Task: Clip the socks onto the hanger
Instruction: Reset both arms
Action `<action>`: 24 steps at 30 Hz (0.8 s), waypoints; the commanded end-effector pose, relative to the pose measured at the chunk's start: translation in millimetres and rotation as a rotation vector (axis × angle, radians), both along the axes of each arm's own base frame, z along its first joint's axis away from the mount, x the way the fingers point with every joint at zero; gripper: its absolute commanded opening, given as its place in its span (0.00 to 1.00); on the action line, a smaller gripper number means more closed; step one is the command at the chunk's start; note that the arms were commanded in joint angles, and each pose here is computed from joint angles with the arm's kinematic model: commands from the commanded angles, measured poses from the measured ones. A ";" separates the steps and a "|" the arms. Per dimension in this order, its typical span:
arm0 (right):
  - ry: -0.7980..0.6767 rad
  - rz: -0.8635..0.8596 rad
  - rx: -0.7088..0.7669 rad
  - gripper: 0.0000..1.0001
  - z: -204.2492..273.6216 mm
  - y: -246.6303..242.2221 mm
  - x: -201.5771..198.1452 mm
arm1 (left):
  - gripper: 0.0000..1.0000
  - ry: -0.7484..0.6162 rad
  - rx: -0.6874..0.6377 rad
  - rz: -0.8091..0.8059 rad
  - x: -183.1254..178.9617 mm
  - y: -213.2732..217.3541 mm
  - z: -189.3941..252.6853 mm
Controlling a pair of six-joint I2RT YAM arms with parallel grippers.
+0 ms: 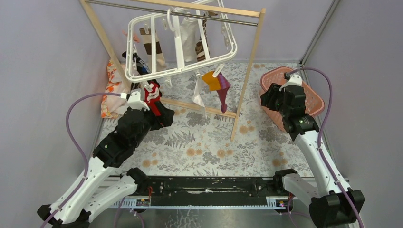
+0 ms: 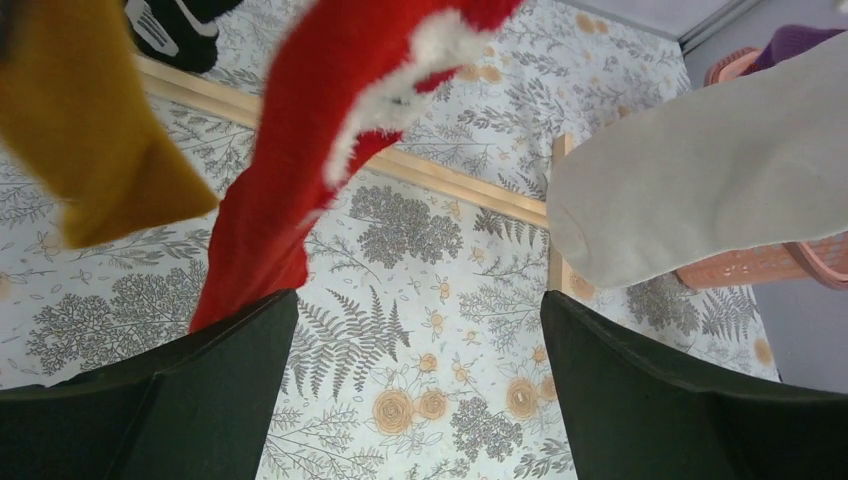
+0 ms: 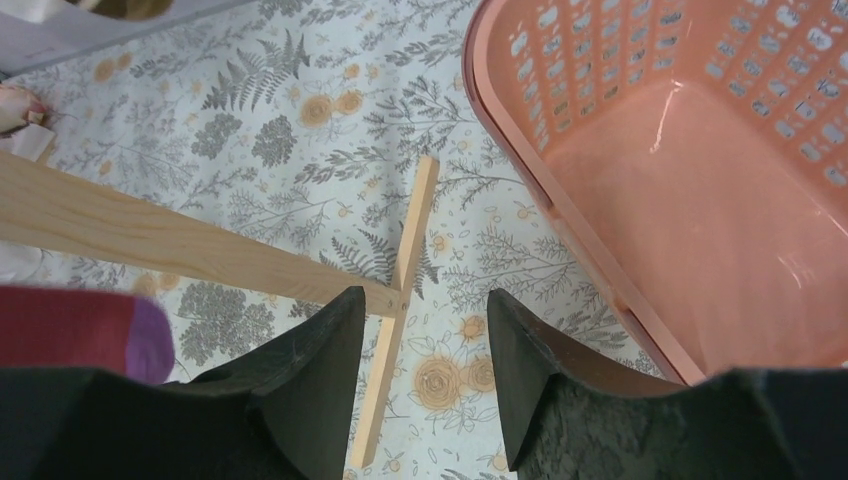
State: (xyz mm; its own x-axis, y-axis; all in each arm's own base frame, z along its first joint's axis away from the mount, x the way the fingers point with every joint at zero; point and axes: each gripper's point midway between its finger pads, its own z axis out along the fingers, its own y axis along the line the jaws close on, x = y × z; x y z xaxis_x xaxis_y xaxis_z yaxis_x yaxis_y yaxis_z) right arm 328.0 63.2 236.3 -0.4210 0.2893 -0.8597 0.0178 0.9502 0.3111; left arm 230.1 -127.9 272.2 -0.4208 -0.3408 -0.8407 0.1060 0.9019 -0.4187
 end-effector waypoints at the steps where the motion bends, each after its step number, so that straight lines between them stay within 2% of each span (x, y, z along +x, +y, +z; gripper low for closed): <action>1: -0.020 0.017 0.027 0.55 2.6 3.5 0.1 | 0.99 -0.061 -0.011 0.046 -1.4 12.9 15.1; 24: 0.024 0.001 0.037 0.56 -11.7 2.0 3.0 | 0.99 -0.082 -0.028 0.027 -6.5 12.9 21.2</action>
